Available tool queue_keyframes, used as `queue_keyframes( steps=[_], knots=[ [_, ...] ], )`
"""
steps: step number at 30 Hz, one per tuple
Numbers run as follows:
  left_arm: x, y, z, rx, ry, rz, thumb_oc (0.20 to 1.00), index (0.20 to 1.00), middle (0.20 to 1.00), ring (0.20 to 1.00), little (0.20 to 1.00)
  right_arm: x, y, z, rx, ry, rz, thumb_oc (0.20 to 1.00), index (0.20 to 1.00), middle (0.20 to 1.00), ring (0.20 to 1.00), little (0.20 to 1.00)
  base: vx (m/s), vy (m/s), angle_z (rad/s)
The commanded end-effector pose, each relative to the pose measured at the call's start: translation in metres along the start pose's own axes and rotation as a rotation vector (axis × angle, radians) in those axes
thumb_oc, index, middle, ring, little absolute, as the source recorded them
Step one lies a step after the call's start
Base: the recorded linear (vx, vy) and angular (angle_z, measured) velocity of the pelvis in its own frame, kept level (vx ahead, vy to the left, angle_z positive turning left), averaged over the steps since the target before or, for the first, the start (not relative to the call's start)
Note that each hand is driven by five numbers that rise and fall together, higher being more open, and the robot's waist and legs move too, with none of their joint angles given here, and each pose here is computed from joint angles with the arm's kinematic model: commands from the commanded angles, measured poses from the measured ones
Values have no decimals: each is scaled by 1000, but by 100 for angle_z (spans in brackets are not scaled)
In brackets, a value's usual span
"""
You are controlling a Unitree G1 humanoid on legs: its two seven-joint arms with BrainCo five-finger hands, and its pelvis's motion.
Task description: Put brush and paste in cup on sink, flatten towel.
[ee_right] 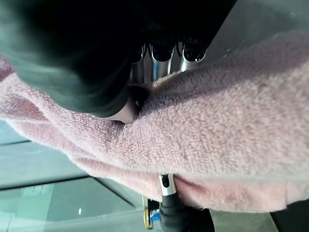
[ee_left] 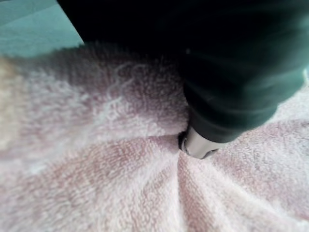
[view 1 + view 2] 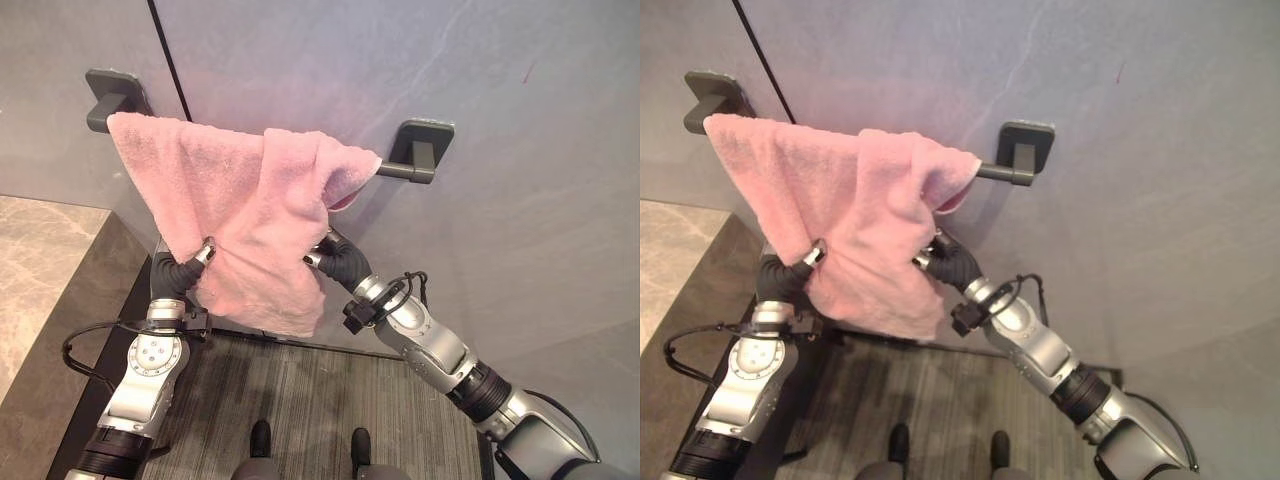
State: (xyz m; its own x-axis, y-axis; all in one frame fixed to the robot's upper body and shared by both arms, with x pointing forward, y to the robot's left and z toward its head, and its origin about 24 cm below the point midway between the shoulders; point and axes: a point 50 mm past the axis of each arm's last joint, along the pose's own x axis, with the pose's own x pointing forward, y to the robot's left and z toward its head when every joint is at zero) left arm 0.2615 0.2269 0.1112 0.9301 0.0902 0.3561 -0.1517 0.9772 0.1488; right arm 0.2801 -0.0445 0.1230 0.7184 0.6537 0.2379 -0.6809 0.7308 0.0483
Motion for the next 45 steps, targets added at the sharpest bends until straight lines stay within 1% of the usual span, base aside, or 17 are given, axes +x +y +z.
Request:
queue_keyframes(
  steps=[1,2,3,12,14,15,16,17,18,19,21,26,32,36,40,41,45],
  knots=[
    [10,12,15,77,-80,-6,200,200,200,200,200,0,6,26,24,-152,17,1000,1000,1000,1000,1000,0,0,0],
    [10,13,13,83,-70,-5,366,366,366,366,366,-2,4,25,12,-144,9,1000,1000,1000,1000,1000,0,0,0],
    [9,13,11,90,-61,-7,1000,1000,1000,1000,1000,-3,3,25,2,-140,9,1000,1000,1000,1000,1000,0,0,0],
    [3,16,7,190,-24,-27,1000,1000,1000,1000,1000,-14,-14,8,-61,-46,-66,1000,1000,1000,1000,1000,0,0,0],
    [0,19,-1,226,17,-16,1000,1000,1000,1000,1000,-17,-25,5,-183,-14,-111,1000,1000,1000,1000,1000,-2,-3,-3],
    [0,19,-1,226,17,-16,1000,1000,1000,1000,1000,-17,-25,5,-184,-13,-112,1000,1000,1000,1000,1000,-15,0,-7],
    [-4,26,-13,329,93,-24,1000,1000,1000,1000,1000,-25,-43,18,-489,-18,-188,1000,1000,1000,1000,1000,2,10,-6],
    [-7,32,-12,467,112,-60,1000,1000,1000,1000,1000,-34,-55,28,-661,-20,-233,1000,1000,1000,1000,1000,-3,12,-6],
    [-8,35,-6,505,82,-65,1000,1000,1000,1000,1000,-38,-59,35,-727,-32,-251,1000,1000,1000,1000,1000,15,6,-8],
    [-12,37,-6,468,93,-48,1000,1000,1000,1000,1000,-42,-60,38,-781,-29,-256,1000,1000,1000,1000,1000,3,1,-9],
    [-17,41,-10,419,122,-34,1000,1000,1000,1000,1000,-49,-65,38,-795,-17,-291,1000,1000,1000,1000,1000,17,7,-8],
    [-36,58,-14,505,189,-38,1000,1000,1000,1000,1000,-98,-88,22,-677,78,-457,1000,1000,1000,1000,1000,6,4,-2],
    [-44,78,-2,578,164,8,1000,1000,1000,1000,1000,-127,-98,38,-674,30,-560,1000,1000,1000,1000,1000,4,5,-3],
    [-46,88,9,593,132,47,1000,1000,1000,1000,1000,-138,-98,50,-734,20,-552,1000,1000,1000,1000,1000,3,1,-1],
    [-52,100,15,626,128,103,1000,1000,1000,1000,1000,-160,-108,62,-845,65,-623,1000,1000,1000,1000,1000,7,3,-2],
    [-57,110,21,683,122,152,1000,1000,1000,1000,1000,-175,-117,70,-909,72,-729,1000,1000,1000,1000,1000,0,0,0],
    [-65,125,27,756,120,241,1000,1000,1000,1000,1000,-187,-118,81,-988,47,-828,1000,1000,1000,1000,1000,0,0,0]
  ],
)
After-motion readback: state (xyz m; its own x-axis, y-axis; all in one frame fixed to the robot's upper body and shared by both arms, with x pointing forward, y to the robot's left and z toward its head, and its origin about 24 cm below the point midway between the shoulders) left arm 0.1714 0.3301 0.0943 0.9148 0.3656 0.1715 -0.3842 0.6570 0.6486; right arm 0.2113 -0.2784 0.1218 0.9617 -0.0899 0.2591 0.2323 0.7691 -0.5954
